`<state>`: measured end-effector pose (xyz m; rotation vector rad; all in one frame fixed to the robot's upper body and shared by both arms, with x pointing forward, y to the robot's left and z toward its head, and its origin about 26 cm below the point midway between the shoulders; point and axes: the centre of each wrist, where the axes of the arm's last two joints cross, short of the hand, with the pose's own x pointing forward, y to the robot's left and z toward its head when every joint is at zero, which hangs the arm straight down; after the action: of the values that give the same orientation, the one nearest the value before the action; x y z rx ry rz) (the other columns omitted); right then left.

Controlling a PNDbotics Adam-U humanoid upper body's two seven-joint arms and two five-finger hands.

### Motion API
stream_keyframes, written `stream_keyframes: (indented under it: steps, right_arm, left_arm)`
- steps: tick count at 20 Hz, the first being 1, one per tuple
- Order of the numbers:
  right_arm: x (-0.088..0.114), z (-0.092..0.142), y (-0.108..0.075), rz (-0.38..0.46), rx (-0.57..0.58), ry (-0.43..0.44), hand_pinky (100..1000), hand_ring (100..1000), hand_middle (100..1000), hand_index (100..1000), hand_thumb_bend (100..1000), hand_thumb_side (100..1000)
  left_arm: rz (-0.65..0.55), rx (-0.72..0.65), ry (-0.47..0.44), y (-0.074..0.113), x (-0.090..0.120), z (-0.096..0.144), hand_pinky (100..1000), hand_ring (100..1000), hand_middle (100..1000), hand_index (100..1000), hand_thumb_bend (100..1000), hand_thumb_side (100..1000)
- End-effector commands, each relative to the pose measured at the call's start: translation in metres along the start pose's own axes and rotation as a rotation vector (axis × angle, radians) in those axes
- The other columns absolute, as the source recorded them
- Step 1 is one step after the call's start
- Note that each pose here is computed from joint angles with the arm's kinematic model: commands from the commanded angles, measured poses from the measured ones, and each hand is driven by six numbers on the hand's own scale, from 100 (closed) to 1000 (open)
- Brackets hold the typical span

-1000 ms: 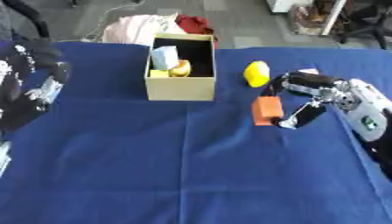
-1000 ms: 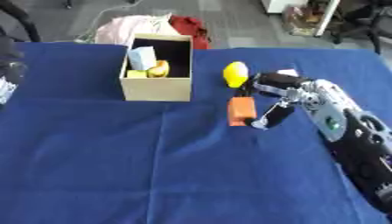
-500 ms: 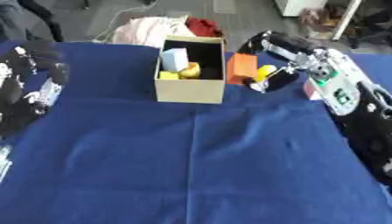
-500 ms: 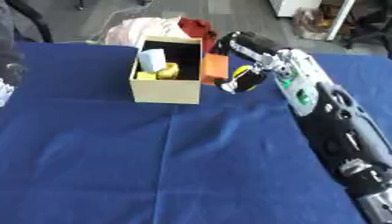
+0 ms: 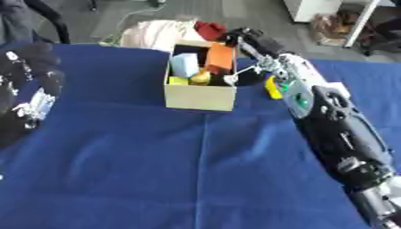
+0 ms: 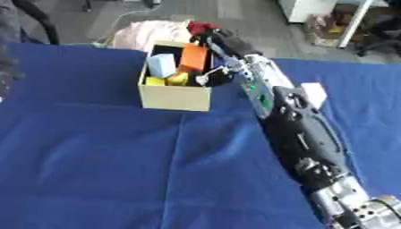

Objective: Pick up objects on the table and place them in the box.

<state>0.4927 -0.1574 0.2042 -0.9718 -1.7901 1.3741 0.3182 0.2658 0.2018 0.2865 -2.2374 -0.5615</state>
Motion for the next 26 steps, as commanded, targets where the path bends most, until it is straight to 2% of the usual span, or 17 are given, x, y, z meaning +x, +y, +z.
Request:
stream_keyframes:
  steps: [1, 4, 6, 11, 12, 13, 15, 19, 22, 26]
  right_arm:
    - [0.000, -0.005, -0.011, 0.067, -0.061, 0.059, 823, 847, 912, 1000, 520, 391]
    - [-0.002, -0.003, -0.014, 0.090, -0.127, 0.103, 813, 836, 898, 1000, 505, 400]
    - [-0.007, -0.002, -0.017, 0.072, -0.163, 0.129, 807, 830, 889, 1000, 497, 395]
    - [-0.009, -0.001, -0.018, 0.048, -0.181, 0.142, 807, 830, 889, 1000, 497, 395]
    - [-0.010, -0.001, -0.018, 0.047, -0.181, 0.143, 783, 805, 849, 1000, 434, 373]
    - [-0.017, 0.003, -0.017, 0.039, -0.185, 0.168, 779, 801, 845, 1000, 408, 352]
    - [-0.044, 0.016, -0.021, 0.016, -0.222, 0.261, 774, 797, 841, 1000, 375, 323]
    - [-0.083, 0.035, -0.018, -0.085, -0.285, 0.453, 767, 792, 838, 1000, 368, 320]
    - [-0.096, 0.044, -0.007, -0.148, -0.277, 0.558, 766, 792, 837, 1000, 367, 330]
    - [-0.099, 0.047, 0.009, -0.209, -0.226, 0.646, 765, 791, 834, 1000, 362, 336]
  left_arm:
    - [-0.008, -0.005, -0.038, 0.003, 0.009, -0.005, 816, 636, 653, 827, 344, 558]
    - [-0.008, -0.004, -0.034, 0.004, 0.008, -0.004, 817, 637, 654, 827, 336, 560]
    - [-0.008, -0.003, -0.029, 0.004, 0.007, -0.003, 817, 637, 654, 827, 334, 560]
    - [-0.008, -0.002, -0.026, 0.004, 0.006, -0.003, 817, 637, 654, 827, 334, 560]
    - [-0.008, -0.002, -0.025, 0.004, 0.006, -0.003, 819, 638, 655, 827, 329, 563]
    - [-0.010, 0.002, -0.011, 0.005, 0.003, 0.000, 819, 638, 654, 827, 328, 563]
    - [-0.016, 0.012, 0.006, 0.006, 0.000, 0.004, 820, 637, 654, 827, 326, 564]
    - [-0.021, 0.017, 0.017, 0.007, -0.003, 0.006, 820, 638, 654, 827, 323, 565]
    - [-0.021, 0.019, 0.017, 0.007, -0.003, 0.006, 820, 638, 655, 827, 321, 565]
    - [-0.020, 0.020, 0.011, 0.007, -0.002, 0.005, 820, 637, 654, 827, 319, 566]
